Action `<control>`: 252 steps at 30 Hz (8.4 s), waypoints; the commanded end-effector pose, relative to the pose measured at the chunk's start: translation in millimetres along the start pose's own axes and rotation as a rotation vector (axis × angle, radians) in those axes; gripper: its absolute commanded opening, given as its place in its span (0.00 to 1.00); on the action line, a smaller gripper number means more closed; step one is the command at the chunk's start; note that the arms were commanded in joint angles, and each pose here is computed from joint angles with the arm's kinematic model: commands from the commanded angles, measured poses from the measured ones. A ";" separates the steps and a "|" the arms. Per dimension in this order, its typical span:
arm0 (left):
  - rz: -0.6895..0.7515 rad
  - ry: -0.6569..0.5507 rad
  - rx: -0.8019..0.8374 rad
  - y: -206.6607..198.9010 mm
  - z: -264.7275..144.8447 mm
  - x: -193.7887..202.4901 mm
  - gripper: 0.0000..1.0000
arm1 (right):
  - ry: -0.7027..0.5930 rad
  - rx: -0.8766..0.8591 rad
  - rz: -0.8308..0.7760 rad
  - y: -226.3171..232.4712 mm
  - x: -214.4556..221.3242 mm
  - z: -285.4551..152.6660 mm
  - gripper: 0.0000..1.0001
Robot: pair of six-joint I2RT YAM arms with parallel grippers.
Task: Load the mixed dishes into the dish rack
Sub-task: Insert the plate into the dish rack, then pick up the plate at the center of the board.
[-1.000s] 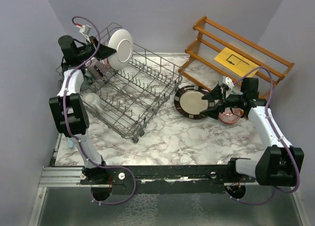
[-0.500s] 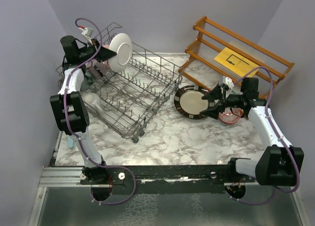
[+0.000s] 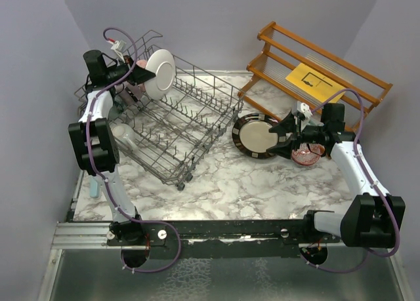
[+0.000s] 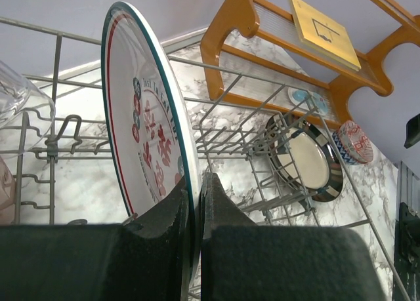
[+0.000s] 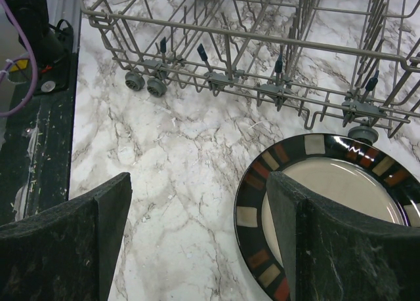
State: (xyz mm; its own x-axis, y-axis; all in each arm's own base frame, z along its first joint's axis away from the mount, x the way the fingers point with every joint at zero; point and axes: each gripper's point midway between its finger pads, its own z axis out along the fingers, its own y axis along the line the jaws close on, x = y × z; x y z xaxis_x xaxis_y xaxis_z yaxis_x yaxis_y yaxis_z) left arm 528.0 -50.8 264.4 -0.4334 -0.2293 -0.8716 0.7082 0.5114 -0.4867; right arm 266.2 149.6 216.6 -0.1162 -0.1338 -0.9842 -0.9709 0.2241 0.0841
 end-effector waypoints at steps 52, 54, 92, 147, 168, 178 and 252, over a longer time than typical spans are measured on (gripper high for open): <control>0.106 -0.012 0.212 -37.5 -1.1 -10.6 0.00 | -0.017 -0.010 -0.019 1.1 -1.5 -0.7 0.83; 0.103 -0.010 0.213 -36.1 -0.4 -8.0 0.00 | -0.017 -0.010 -0.019 1.2 -1.5 -0.7 0.83; 0.170 0.174 -0.024 1.1 30.9 34.9 0.35 | -0.018 -0.010 -0.026 1.9 -2.5 -1.0 0.83; -0.103 -0.269 0.049 -305.5 -40.7 97.0 0.89 | -0.036 -0.065 -0.211 19.6 18.2 0.5 0.84; -0.067 -0.194 0.128 -370.8 2.5 156.8 0.89 | 0.125 -0.009 -0.508 -7.9 55.2 -4.4 1.00; -0.076 -0.248 0.117 -365.8 2.8 160.9 0.89 | 0.247 -0.011 -0.624 -24.4 88.6 0.3 1.00; 0.213 -0.144 0.159 -366.2 23.4 172.8 0.91 | 0.407 0.133 -0.617 -51.2 -12.7 22.7 0.01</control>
State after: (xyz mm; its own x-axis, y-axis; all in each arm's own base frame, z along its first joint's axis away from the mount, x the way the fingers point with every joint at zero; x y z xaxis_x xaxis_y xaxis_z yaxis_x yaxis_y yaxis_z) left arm 210.4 -292.0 278.3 -0.2538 -0.2862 -0.9239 0.8146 0.4517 -0.3638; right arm 307.7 151.3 170.7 0.2568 -0.6620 -0.7041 -0.9016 0.0983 -0.4213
